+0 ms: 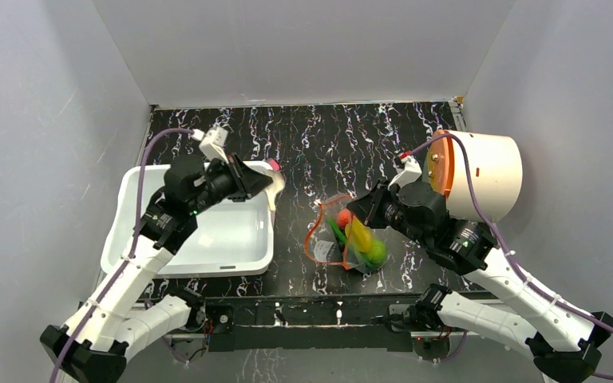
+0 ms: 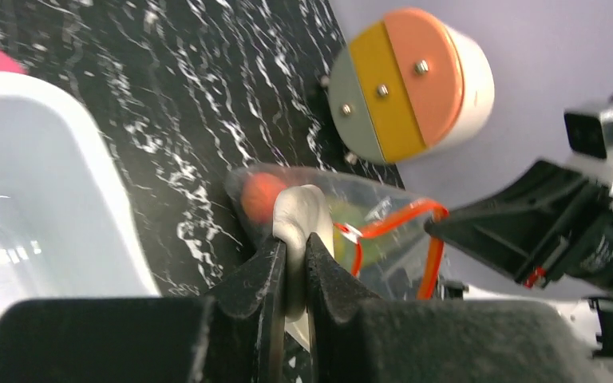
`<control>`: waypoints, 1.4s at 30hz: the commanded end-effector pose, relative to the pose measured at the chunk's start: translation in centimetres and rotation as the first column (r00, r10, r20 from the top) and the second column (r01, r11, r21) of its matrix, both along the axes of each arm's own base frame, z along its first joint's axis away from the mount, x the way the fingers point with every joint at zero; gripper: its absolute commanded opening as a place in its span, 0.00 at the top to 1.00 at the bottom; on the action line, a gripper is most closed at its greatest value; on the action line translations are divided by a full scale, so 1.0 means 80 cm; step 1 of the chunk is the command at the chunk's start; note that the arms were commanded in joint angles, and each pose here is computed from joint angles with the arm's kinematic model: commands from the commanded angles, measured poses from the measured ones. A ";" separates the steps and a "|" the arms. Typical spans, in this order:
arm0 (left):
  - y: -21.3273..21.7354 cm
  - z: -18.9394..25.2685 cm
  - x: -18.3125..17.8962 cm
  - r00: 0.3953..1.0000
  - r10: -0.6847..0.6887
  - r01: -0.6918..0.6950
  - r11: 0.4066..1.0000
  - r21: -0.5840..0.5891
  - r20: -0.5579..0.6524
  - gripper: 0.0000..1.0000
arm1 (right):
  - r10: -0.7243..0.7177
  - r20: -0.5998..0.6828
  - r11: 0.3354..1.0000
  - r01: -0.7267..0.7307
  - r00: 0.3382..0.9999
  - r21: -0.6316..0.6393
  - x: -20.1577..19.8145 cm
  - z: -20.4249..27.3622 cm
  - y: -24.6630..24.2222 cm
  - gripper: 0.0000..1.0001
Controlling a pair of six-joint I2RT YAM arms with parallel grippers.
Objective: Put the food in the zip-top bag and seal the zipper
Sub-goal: Place the fake vegetable in the zipper food storage bag.
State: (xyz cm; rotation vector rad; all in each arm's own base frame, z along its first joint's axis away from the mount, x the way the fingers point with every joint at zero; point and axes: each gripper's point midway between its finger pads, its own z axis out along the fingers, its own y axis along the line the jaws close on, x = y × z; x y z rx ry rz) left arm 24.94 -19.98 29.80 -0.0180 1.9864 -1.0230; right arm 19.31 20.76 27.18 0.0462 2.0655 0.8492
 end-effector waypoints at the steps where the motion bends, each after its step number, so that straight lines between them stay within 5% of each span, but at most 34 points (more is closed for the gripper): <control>1: -0.041 0.001 -0.018 0.997 -0.058 0.058 0.998 -0.006 0.045 0.95 | 0.002 0.118 0.987 -0.021 0.993 0.159 0.008 0.066 0.016 1.00; 14: -0.138 -0.013 -0.059 0.966 -0.243 0.241 0.970 0.038 0.091 0.95 | 0.024 0.104 0.988 -0.039 0.994 0.146 0.013 0.063 0.028 1.00; 30: -0.156 -0.066 -0.063 0.958 -0.278 0.267 0.953 0.147 0.064 0.93 | 0.041 0.096 0.980 -0.059 0.995 0.189 0.006 0.077 0.031 1.00; 32: -0.154 -0.072 -0.060 0.961 -0.270 0.258 0.951 0.169 0.055 0.87 | 0.045 0.097 0.979 -0.063 0.994 0.193 0.003 0.077 0.030 1.00; 37: -0.158 -0.062 -0.066 0.951 -0.302 0.289 0.944 0.160 0.066 0.52 | 0.082 0.069 0.980 -0.093 0.994 0.173 -0.005 0.056 0.032 1.00; 42: -0.159 -0.049 -0.082 0.887 -0.432 0.393 0.892 0.225 0.162 0.45 | 0.125 0.114 0.986 -0.136 0.986 0.093 -0.012 0.048 0.024 1.00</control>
